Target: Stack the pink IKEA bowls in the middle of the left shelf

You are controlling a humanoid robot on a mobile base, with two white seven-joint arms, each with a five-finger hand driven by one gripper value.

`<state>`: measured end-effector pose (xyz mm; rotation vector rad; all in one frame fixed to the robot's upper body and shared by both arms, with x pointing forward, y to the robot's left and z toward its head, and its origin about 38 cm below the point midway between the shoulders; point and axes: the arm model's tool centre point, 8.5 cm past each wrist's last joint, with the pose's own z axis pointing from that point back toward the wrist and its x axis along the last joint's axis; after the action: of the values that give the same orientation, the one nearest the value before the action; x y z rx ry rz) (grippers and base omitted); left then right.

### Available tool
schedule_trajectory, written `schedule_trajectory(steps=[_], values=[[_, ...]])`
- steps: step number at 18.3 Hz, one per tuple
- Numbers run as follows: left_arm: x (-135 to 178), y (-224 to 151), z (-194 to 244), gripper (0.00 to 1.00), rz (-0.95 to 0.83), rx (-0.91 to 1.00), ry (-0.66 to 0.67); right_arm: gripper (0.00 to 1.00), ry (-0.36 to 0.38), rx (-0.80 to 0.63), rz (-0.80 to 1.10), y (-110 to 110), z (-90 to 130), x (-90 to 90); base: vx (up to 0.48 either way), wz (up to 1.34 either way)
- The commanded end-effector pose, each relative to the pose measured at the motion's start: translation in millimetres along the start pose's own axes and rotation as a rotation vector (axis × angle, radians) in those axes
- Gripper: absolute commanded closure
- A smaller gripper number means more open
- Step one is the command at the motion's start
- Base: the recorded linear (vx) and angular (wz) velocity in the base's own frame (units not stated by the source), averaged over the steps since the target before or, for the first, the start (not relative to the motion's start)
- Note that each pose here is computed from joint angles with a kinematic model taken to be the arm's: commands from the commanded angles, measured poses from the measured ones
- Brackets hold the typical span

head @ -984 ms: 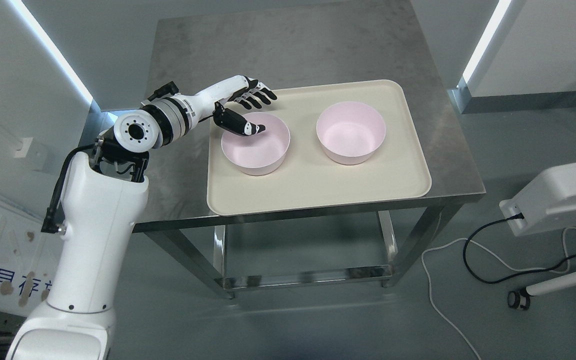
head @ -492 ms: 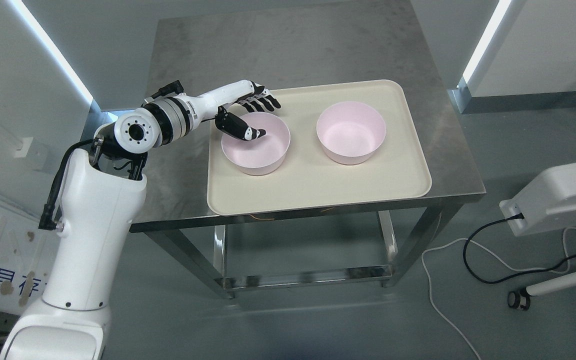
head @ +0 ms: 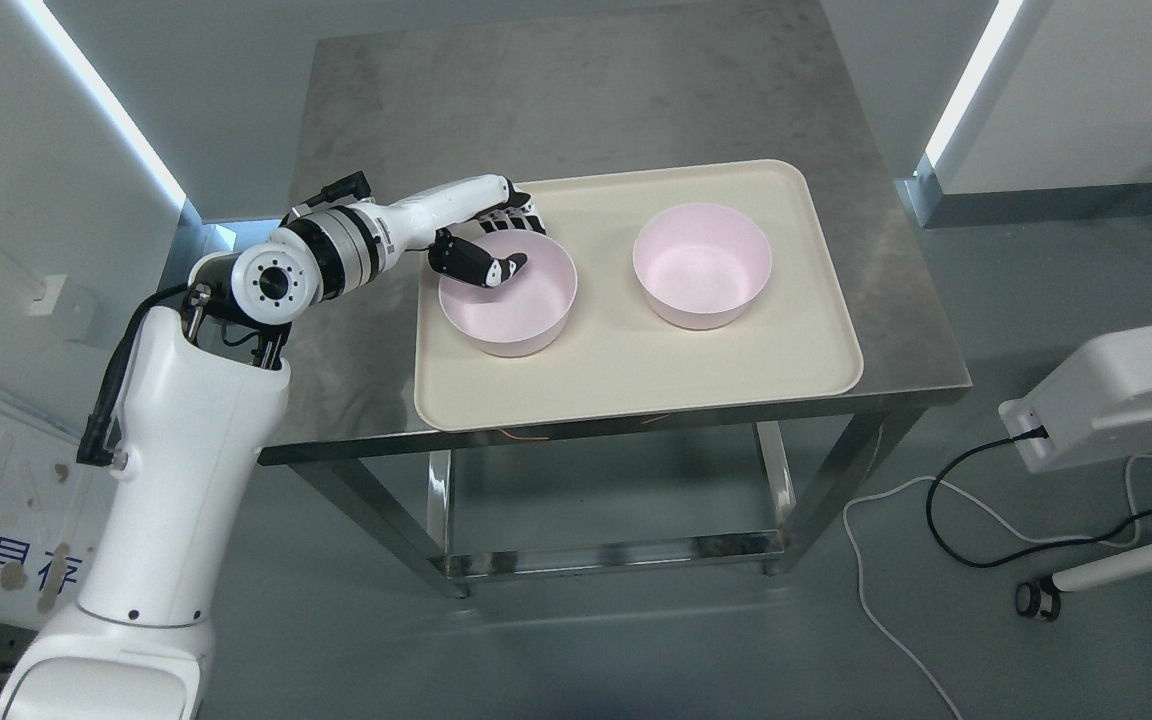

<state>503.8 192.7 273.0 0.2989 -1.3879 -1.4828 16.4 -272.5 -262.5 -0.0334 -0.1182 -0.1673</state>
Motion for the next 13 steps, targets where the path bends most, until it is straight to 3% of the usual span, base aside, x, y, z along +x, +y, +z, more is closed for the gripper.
schedule_trajectory(steps=[1, 3, 7, 13], values=[[-1.2, -22.2, -13.6, 0.81, 0.019, -0.016, -0.008, 0.0, -0.004, -0.015, 0.003, -10.9, 0.6, 2.1, 0.0, 0.0], [-3.8, -25.4, -13.8, 0.82, 0.017, -0.018, 0.002, 0.0, -0.004, -0.015, 0.003, -10.9, 0.6, 2.1, 0.0, 0.0], [1.3, -27.3, -18.5, 0.99, 0.026, -0.012, -0.038, 0.0, -0.004, -0.015, 0.003, -10.9, 0.6, 2.1, 0.0, 0.0], [20.6, -0.8, -19.4, 1.0, 0.213, 0.11, -0.148, 0.0, -0.004, -0.016, 0.003, -11.0, 0.6, 2.1, 0.002, 0.01]])
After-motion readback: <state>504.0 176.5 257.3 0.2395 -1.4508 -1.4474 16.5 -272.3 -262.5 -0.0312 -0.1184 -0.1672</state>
